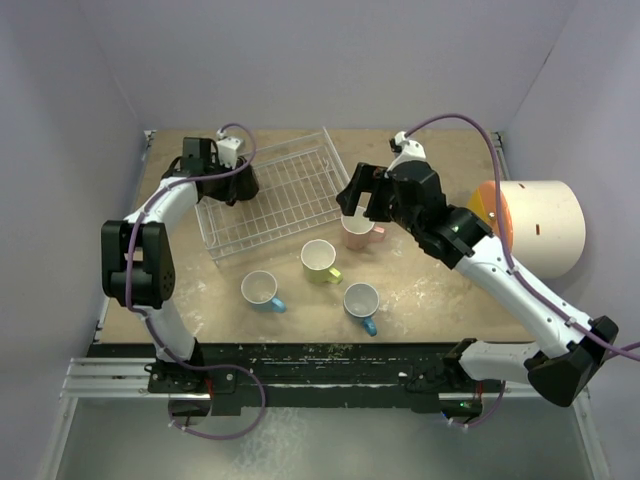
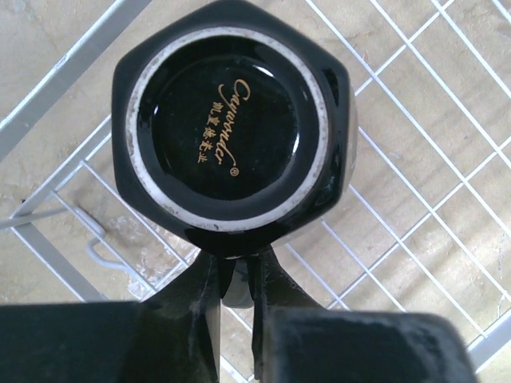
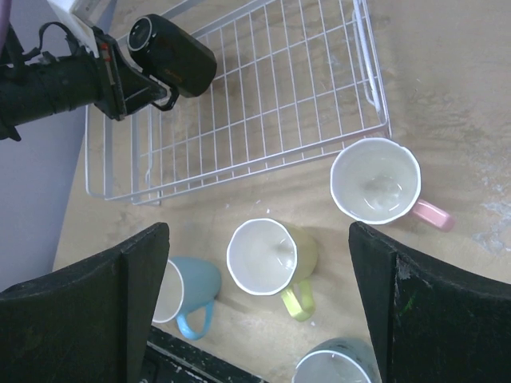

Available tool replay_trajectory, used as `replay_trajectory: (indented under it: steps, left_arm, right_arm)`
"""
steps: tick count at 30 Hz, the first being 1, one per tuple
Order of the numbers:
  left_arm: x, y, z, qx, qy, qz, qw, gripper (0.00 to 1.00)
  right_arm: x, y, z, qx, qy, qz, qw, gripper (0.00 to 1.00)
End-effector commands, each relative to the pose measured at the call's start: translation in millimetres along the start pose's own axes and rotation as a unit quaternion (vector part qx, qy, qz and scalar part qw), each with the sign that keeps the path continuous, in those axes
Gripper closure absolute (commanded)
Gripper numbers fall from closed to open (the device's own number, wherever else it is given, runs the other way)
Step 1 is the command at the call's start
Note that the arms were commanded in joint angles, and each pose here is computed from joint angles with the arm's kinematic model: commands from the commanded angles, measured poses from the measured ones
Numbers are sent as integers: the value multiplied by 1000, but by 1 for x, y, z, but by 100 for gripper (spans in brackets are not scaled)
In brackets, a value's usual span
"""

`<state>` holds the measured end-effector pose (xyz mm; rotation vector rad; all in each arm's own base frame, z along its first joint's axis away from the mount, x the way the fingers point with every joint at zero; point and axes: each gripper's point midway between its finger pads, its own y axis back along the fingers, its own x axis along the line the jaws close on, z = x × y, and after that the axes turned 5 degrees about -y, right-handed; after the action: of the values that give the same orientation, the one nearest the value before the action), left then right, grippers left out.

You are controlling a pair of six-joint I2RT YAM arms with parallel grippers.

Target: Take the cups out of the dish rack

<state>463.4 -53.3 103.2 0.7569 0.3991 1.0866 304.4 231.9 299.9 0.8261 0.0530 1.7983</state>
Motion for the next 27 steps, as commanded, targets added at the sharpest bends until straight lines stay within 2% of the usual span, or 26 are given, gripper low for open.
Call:
replay_trajectory:
  steps: [1,7,10,12,16,23,27]
  left_arm:
    - [-8,8,10,-38,-2,-20,999,100]
    - [-35,56,50,-107,-1,-87,990,100]
    - [-62,98,81,-151,-6,-157,976,100]
    - [-80,127,101,-179,-10,-209,961,100]
    - [-108,171,124,-196,11,-302,933,100]
    - [-146,232,149,-211,72,-458,860,100]
    - [-157,262,158,-213,92,-512,827,100]
  right_arm:
    - [9,6,12,-26,9,26,999,5]
    - [9,2,21,-51,68,33,996,3]
    - [13,6,36,-104,105,59,987,2]
    - [16,11,43,-139,134,80,978,2]
    - [26,26,55,-195,182,121,956,1]
    - [43,32,47,-218,272,185,919,4]
    - [52,42,57,-256,316,205,891,6]
